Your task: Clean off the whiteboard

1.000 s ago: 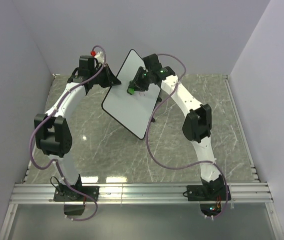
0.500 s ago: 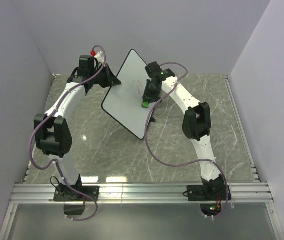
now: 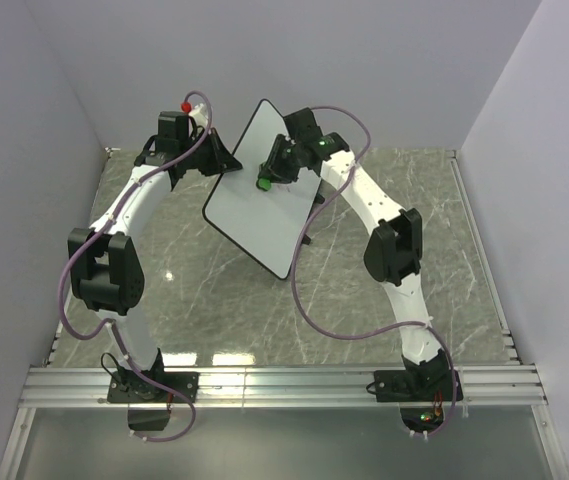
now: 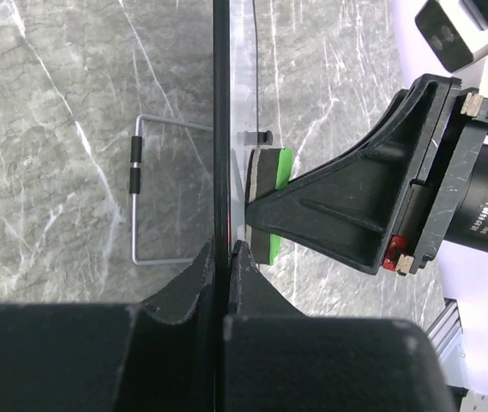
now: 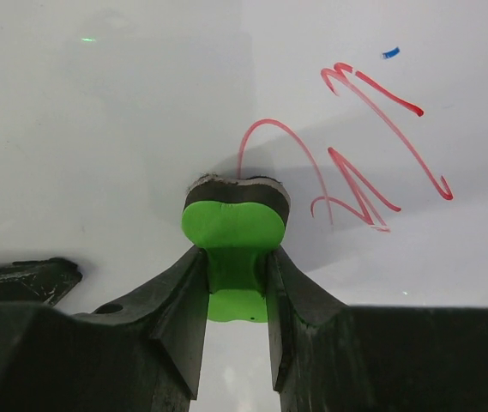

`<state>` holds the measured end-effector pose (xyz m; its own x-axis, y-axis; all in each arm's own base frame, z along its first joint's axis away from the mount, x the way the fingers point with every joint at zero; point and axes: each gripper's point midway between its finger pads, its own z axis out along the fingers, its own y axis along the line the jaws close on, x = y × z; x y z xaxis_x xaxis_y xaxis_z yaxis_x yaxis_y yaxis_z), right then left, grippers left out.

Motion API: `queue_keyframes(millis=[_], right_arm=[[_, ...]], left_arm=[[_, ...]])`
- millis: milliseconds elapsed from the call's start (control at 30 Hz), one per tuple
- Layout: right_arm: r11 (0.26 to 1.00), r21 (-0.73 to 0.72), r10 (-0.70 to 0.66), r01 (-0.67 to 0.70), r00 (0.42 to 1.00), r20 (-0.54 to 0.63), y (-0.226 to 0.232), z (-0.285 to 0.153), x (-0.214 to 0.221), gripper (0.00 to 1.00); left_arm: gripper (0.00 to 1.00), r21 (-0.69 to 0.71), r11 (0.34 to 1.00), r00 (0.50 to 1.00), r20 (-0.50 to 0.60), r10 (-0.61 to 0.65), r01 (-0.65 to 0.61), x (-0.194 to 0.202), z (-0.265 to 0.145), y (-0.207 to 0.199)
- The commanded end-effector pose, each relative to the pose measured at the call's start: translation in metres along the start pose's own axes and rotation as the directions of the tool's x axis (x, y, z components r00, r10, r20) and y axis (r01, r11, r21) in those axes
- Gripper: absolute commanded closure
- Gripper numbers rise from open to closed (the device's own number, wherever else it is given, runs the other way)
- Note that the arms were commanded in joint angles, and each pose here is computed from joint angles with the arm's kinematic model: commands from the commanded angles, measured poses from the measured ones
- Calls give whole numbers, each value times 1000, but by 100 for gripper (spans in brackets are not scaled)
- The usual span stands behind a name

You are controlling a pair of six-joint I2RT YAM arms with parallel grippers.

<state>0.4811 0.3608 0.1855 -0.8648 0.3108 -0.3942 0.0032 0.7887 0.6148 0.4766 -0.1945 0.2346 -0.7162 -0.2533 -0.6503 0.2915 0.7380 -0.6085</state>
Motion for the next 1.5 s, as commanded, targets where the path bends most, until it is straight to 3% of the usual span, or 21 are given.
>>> queue_keyframes(millis=[0, 233, 500, 633, 733, 767, 867, 967, 1067, 1200, 1333, 1467], right_arm=[[998, -63, 15, -15, 1000, -1, 12, 7, 4, 100], [985, 167, 57, -41, 994, -90, -86, 25, 25, 100], [970, 245, 53, -15, 987, -149, -114, 34, 37, 100], [983, 180, 63, -38, 989, -135, -90, 36, 24, 100], [998, -39, 44, -51, 986, -160, -35, 35, 21, 100], [983, -180, -1, -22, 992, -127, 2, 26, 13, 100], [932, -362, -12, -14, 998, -69, 59, 9, -3, 100], [883, -468, 27, -25, 1000, -4, 93, -7, -29, 100], [873, -486, 57, -33, 998, 36, 100, -10, -43, 100], [931, -362, 58, -49, 998, 13, 59, 13, -35, 100], [989, -134, 61, -63, 998, -15, -14, 39, -18, 100], [993, 80, 91, -86, 994, -63, -78, 45, -1, 100]], left_arm=[[100, 87, 995, 980, -190, 55, -39, 60, -1, -27], [100, 85, 996, 980, -189, 56, -40, 59, -2, -26], [100, 80, 996, 979, -195, 57, -42, 59, 1, -24], [100, 74, 996, 978, -202, 57, -43, 60, 3, -21], [100, 75, 996, 976, -209, 55, -40, 63, 5, -19], [100, 77, 996, 976, -212, 55, -39, 64, 5, -19], [100, 75, 996, 975, -213, 55, -40, 63, 6, -18], [100, 73, 996, 974, -217, 58, -43, 62, 5, -19], [100, 67, 997, 974, -220, 60, -46, 63, 4, -18], [100, 57, 997, 975, -212, 71, -60, 61, 1, -17], [100, 47, 997, 974, -215, 65, -56, 60, -1, -13], [100, 48, 997, 974, -217, 62, -53, 61, 0, -12]])
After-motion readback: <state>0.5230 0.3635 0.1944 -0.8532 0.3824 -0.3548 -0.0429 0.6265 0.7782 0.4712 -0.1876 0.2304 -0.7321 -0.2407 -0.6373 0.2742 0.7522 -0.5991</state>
